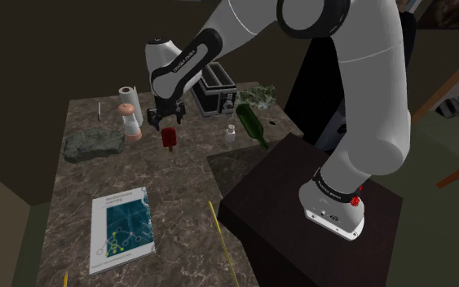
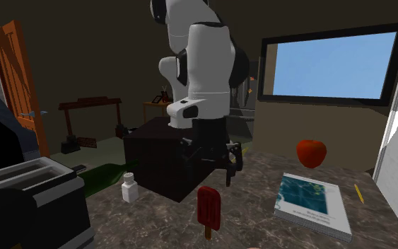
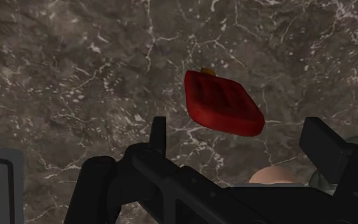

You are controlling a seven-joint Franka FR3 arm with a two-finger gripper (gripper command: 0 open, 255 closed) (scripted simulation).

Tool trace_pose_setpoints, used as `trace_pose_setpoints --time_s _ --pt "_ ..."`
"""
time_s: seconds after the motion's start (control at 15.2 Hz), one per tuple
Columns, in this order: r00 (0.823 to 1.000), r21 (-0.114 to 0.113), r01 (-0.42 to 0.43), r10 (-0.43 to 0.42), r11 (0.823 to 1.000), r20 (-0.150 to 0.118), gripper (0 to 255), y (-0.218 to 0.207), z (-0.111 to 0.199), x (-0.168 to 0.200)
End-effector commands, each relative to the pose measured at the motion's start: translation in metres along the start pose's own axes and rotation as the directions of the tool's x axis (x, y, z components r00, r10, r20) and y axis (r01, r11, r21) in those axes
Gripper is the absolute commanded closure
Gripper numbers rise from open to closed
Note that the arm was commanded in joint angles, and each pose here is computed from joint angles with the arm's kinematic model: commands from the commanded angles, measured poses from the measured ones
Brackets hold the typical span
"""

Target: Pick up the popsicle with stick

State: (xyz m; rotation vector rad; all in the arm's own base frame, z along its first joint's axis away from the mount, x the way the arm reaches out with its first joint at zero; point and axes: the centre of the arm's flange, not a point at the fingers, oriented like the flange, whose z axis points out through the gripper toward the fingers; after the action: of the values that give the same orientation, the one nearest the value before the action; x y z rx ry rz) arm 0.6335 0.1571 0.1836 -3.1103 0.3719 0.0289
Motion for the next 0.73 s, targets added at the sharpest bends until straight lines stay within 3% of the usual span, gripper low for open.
trace_pose_setpoints --time_s 0.0,0.53,0.59,0.66 --pt "1.0 -0.002 -0.004 0.004 1.0 0.005 0 -0.002 0.016 0.006" --pt "1.0 -0.002 -0.004 0.004 1.0 0.005 0 -0.002 0.051 0.007" --pt "1.0 -0.002 -0.004 0.004 1.0 0.005 255 -0.002 0.05 0.007" --pt "1.0 -0.002 -0.004 0.004 1.0 0.005 255 -0.002 0.051 0.007"
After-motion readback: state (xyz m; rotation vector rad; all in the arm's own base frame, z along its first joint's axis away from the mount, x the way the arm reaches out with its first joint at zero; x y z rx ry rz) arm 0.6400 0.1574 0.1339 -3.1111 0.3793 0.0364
